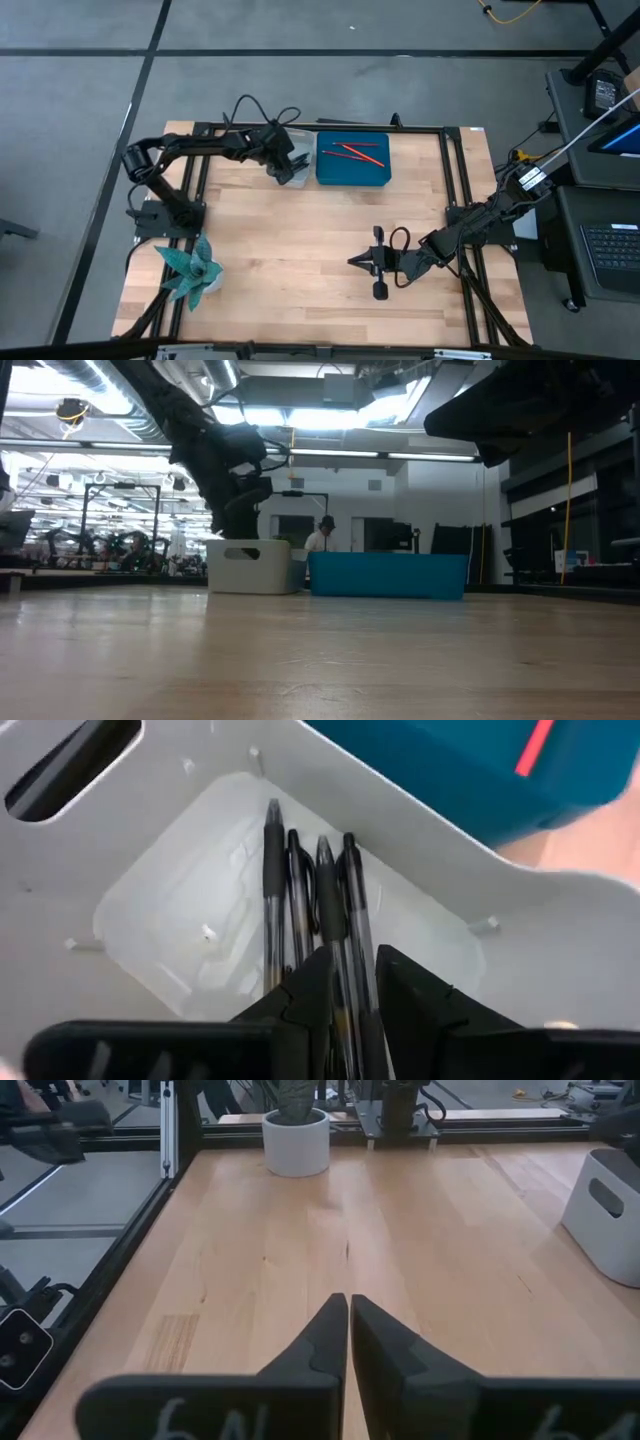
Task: Sort pens & pencils
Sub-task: Return to Home Position
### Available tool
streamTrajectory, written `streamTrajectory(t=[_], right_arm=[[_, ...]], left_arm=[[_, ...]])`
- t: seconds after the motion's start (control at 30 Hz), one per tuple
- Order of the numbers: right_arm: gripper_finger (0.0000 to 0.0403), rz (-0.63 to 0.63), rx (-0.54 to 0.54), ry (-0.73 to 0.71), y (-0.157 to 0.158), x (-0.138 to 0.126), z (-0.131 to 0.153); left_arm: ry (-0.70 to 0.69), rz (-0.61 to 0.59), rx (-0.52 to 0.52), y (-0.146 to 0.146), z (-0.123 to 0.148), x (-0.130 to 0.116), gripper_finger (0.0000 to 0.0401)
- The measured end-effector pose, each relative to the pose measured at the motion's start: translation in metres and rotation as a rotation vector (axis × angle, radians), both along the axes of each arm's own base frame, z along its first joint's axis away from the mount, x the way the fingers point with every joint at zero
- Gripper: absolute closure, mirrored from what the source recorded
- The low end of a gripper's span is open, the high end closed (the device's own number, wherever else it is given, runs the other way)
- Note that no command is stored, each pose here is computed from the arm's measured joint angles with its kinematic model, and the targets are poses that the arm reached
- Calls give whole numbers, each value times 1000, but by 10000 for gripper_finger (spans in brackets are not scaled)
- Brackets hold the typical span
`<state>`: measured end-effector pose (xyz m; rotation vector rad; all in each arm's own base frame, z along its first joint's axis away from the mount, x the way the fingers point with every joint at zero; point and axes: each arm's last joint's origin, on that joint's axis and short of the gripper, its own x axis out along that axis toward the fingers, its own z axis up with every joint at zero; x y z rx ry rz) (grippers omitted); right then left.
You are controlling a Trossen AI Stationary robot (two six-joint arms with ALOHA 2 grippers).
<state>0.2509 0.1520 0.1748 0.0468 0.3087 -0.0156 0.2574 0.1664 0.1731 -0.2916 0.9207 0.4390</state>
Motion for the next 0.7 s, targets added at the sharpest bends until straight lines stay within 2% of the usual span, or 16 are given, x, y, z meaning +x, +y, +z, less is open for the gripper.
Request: streamTrajectory(t=[0.13,0.27,0.4,0.53,0.6,0.7], right_arm=[[382,4,-11,-1,0,0,0],[382,11,-29,-31,-2,-1,9],[382,2,-8,-70,-8,-5,24],[382,14,-27,-118,-13,-13,44],[382,22,-42,-127,-17,-21,56],[382,33,-45,-136,-23,-38,73]], left_arm=[[0,-23,11,-6,10,-3,326],[-58,-74,68,-20,37,-8,325],[-218,-149,125,-46,78,-17,325],[-406,-332,134,-82,117,-32,325],[-488,-403,164,-100,136,-43,325],[-595,-434,244,-125,161,-66,325]])
